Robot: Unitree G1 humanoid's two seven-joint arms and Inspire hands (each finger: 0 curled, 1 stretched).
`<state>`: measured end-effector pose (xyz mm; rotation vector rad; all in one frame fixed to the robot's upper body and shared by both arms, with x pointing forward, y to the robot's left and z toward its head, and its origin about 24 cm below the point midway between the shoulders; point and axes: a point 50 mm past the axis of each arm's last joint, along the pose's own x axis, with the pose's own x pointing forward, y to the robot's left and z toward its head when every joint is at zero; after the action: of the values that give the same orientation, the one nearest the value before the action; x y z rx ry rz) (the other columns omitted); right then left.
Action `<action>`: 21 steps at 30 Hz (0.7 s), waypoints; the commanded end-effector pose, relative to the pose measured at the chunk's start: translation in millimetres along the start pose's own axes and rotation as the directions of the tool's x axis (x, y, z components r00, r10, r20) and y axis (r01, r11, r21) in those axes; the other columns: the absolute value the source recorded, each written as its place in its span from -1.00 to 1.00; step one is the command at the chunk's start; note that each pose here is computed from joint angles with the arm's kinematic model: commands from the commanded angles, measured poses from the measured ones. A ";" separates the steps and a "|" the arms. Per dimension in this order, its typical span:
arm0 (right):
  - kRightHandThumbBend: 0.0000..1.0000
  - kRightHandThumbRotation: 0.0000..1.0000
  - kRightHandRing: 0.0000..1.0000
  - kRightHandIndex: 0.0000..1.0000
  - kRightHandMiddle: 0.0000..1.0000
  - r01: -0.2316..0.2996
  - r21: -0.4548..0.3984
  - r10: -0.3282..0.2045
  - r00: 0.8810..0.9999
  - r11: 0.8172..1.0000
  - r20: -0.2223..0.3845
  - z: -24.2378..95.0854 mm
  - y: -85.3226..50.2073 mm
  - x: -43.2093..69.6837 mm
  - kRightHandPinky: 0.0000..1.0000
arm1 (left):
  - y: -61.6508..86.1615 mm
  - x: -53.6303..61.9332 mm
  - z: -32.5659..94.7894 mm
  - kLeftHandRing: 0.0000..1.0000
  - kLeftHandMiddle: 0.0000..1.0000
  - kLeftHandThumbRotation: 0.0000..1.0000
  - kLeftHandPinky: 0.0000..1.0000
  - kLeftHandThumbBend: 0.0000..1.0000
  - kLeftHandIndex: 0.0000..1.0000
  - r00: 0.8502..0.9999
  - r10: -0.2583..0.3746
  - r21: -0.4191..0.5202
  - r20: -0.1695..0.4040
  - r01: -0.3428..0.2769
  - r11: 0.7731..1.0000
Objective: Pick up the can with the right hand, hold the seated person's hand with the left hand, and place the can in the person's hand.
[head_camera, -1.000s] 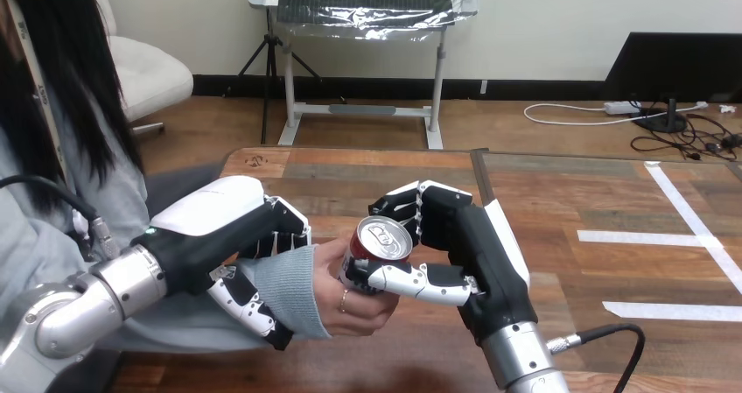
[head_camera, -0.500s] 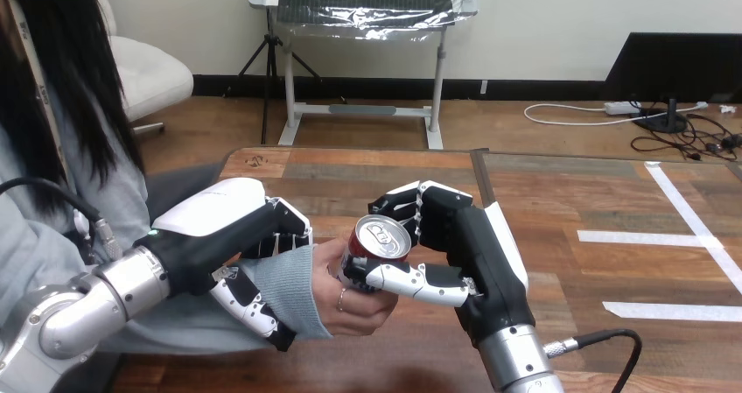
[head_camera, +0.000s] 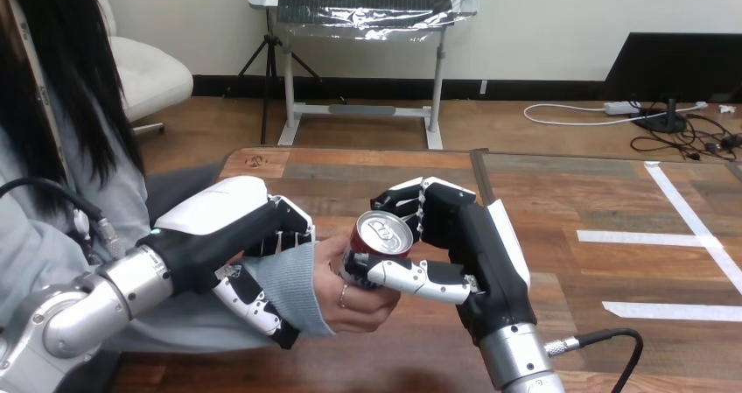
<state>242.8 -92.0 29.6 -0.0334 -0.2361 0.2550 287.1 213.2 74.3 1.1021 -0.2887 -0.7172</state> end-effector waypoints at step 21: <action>0.60 -1.00 0.08 0.28 0.24 -0.074 -0.047 0.078 0.993 0.996 0.091 15.8 17.5 15.0 -0.11 | 34.1 11.5 16.1 -0.31 -0.18 -0.99 -0.43 0.99 -0.13 0.982 0.157 0.025 0.103 -0.161 0.987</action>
<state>242.5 -91.0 31.1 -0.0617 -0.2548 0.2463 287.6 214.4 76.1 1.1002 -0.2947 -0.7066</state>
